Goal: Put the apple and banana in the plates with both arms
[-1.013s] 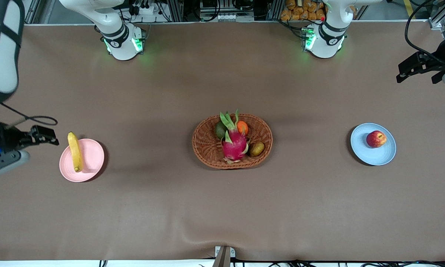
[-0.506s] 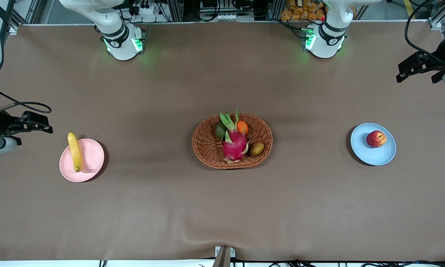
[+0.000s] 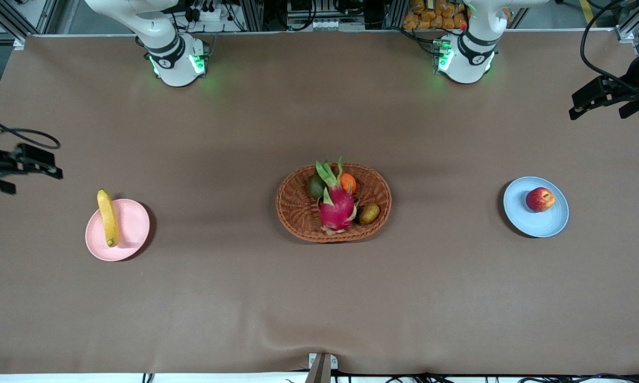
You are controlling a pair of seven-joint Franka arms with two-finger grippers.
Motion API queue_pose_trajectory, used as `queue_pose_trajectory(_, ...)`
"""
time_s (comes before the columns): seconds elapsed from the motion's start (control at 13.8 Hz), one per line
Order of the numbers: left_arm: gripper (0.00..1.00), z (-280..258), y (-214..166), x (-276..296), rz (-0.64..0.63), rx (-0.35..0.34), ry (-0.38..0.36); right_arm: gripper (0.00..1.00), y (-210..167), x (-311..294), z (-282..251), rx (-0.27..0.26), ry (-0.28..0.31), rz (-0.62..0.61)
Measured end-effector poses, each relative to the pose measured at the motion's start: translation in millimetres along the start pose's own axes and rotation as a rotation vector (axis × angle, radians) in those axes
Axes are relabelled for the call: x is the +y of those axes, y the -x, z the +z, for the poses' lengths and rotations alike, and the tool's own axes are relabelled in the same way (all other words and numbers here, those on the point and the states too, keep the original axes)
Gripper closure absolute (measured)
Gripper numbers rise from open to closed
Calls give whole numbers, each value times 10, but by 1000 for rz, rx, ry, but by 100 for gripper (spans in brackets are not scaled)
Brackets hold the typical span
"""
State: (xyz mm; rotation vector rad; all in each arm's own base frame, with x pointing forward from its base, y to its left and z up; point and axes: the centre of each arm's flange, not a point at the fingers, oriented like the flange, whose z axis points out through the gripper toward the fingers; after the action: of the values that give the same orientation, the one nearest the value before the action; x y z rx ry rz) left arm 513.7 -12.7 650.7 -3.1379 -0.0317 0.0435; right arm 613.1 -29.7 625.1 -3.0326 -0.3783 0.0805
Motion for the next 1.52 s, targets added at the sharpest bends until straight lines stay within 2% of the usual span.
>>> queue_pose_trajectory(0.43, 0, 8, -19, 32, 6, 4, 0, 0, 817, -52, -356, -27, -43, 237)
queue_pose_trajectory(0.65, 0, 29, -33, 33, 6, 0, 0, 0, 1128, -82, -333, -53, -19, 322)
queue_pose_trajectory(0.94, 0, 28, -37, 31, 6, 1, 0, 0, 1130, -241, -367, -30, 41, 323)
queue_pose_trajectory(1.52, 0, 41, -45, 31, 6, -1, 0, 0, 1099, -100, -335, 12, 48, 346)
